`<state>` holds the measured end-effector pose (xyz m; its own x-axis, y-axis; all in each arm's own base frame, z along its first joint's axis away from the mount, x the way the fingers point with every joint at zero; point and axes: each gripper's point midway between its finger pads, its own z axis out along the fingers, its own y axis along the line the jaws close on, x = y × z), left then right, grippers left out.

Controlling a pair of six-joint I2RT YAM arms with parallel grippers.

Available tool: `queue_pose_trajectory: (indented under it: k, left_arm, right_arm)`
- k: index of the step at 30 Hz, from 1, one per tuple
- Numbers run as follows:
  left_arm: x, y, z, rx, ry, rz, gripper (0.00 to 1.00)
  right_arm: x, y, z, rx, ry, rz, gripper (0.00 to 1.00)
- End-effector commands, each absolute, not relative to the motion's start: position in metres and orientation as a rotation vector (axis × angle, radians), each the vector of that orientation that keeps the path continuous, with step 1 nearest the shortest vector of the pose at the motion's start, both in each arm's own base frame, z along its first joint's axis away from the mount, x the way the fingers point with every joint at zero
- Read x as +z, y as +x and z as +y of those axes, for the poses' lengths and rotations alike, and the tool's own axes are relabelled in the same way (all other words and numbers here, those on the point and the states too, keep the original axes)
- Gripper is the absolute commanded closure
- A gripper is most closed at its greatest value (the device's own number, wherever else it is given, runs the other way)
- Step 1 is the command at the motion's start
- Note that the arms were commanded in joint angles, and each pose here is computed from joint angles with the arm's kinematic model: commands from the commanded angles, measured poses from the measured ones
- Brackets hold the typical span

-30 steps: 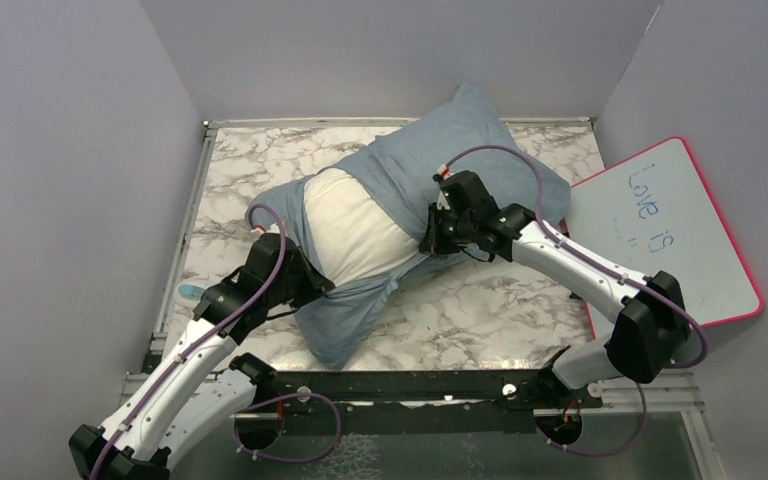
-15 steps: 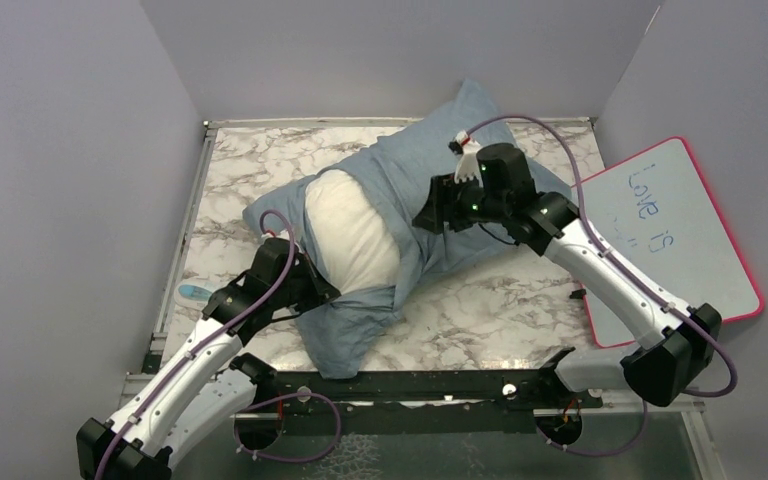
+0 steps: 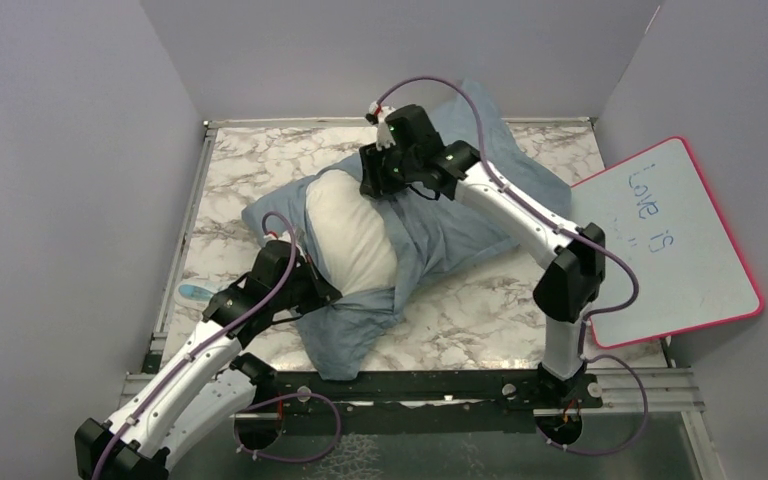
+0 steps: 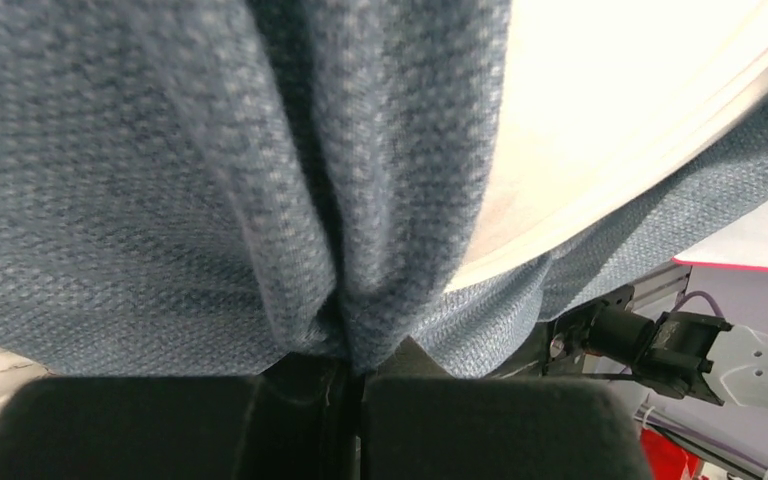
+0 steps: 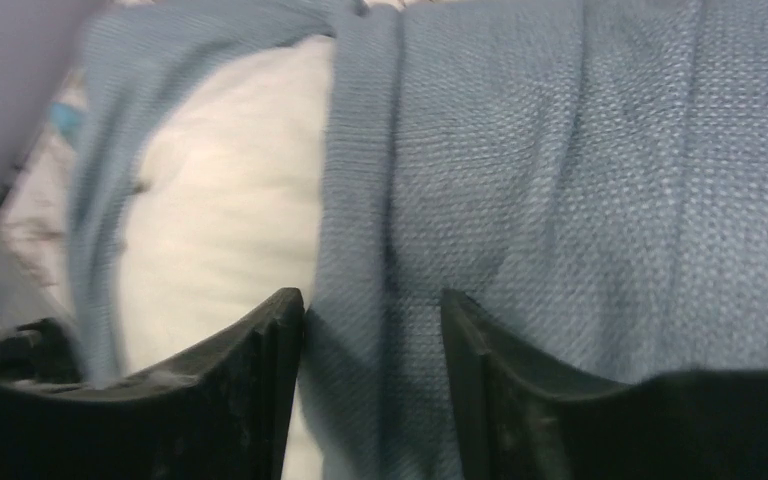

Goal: Remove the pillowcase from the pillow
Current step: Remove the pillow from the pillowcase.

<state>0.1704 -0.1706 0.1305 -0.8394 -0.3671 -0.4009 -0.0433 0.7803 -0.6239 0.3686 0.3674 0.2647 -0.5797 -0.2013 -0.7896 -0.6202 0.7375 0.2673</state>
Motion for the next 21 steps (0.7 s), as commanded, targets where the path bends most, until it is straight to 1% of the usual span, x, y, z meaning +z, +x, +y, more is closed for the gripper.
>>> queue_pose_trajectory:
  k: [1,2,4,5,7,9,12,15,17,19,21]
  left_arm:
    - [0.111,0.144,-0.162,-0.797,-0.285,2.575,0.95]
    - [0.116,0.145,-0.162,-0.798,-0.289,2.563,0.87]
    - [0.129,0.149,-0.159,-0.79,-0.304,2.524,0.67]
    - [0.136,0.152,-0.157,-0.78,-0.311,2.499,0.59]
    - [0.154,0.16,-0.153,-0.752,-0.308,2.449,0.47]
    - [0.176,0.171,-0.151,-0.716,-0.269,2.403,0.42]
    - [0.212,0.19,-0.156,-0.683,-0.16,2.343,0.31]
    - [0.24,0.21,-0.162,-0.65,-0.076,2.3,0.26]
    - [0.252,0.227,-0.156,-0.56,-0.084,2.271,0.23]
    - [0.255,0.241,-0.146,-0.445,-0.109,2.266,0.2]
    - [0.246,0.25,-0.136,-0.32,-0.116,2.307,0.2]
  right_arm:
    - [0.218,0.396,0.32,0.248,-0.448,2.288,0.64]
    - [0.215,0.396,0.314,0.228,-0.446,2.268,0.72]
    - [0.224,0.386,0.309,0.28,-0.455,2.205,0.84]
    - [0.227,0.379,0.311,0.329,-0.474,2.178,0.87]
    - [0.221,0.362,0.314,0.419,-0.525,2.167,0.9]
    - [0.21,0.347,0.314,0.472,-0.552,2.192,0.94]
    - [0.186,0.33,0.309,0.496,-0.553,2.266,0.94]
    - [0.168,0.309,0.307,0.566,-0.545,2.335,0.94]
    - [0.159,0.3,0.307,0.609,-0.526,2.35,0.94]
    - [0.155,0.295,0.306,0.636,-0.505,2.355,0.94]
    - [0.154,0.293,0.306,0.647,-0.489,2.358,0.94]
